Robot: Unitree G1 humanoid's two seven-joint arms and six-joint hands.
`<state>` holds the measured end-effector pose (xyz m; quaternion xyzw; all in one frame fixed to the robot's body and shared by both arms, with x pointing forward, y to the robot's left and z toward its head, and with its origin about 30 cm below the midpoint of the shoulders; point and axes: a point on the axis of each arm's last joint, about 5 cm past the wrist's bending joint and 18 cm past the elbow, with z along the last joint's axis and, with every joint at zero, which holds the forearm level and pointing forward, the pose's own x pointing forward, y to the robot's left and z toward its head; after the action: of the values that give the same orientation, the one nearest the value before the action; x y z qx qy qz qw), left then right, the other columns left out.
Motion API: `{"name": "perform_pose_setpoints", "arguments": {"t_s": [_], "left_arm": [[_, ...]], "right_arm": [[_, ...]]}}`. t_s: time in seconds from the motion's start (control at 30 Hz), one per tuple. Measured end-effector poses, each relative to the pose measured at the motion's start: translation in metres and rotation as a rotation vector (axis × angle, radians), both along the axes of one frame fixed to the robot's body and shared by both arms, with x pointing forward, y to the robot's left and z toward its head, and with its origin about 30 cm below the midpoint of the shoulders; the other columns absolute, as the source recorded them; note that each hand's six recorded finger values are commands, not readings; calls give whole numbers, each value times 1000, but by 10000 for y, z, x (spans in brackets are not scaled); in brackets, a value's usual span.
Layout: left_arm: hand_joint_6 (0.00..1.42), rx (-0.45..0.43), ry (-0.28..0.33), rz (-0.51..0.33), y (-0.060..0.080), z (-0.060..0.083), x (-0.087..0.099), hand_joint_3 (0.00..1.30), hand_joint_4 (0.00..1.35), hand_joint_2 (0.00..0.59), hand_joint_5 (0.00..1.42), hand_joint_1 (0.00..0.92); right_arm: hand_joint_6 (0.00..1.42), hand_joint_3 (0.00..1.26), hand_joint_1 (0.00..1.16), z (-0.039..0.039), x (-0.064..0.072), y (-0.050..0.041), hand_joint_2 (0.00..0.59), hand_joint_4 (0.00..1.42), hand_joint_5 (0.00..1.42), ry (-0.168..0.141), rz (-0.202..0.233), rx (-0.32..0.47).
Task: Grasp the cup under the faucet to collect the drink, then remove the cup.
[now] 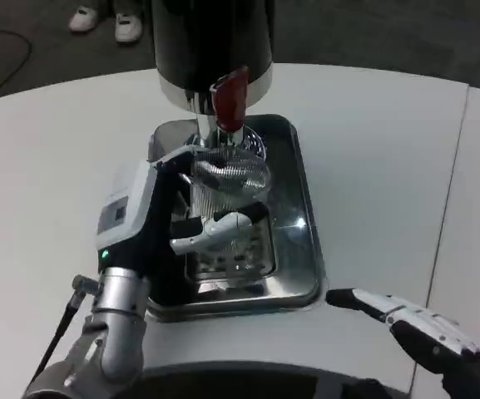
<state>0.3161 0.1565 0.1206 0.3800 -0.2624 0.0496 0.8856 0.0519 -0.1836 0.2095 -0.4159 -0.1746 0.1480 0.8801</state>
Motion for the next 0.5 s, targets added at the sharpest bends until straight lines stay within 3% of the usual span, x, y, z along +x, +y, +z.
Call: {"name": "perform_pose_setpoints", "arguments": {"t_s": [0.07, 0.13, 0.17, 0.33, 0.5], "left_arm": [[878, -9, -6, 11, 8, -25, -16, 585, 561, 23, 768, 639], [762, -15, -14, 33, 33, -72, -46, 476, 470, 48, 729, 339], [709, -16, -12, 43, 52, -99, -64, 426, 433, 41, 685, 285], [570, -16, -7, 55, 78, -135, -89, 272, 343, 38, 563, 253], [382, -19, -9, 49, 78, -134, -91, 27, 100, 0, 364, 183]], "right_arm": [[143, 184, 247, 1, 2, 1, 508, 161, 134, -4, -3, 3], [143, 190, 249, 1, 3, 2, 514, 168, 142, -10, -8, 8], [143, 191, 250, 1, 4, 2, 515, 170, 143, -11, -10, 9], [145, 194, 252, 3, 11, 4, 517, 171, 144, -20, -13, 14], [156, 203, 259, 8, 27, 6, 527, 183, 155, -29, -13, 18]]}}
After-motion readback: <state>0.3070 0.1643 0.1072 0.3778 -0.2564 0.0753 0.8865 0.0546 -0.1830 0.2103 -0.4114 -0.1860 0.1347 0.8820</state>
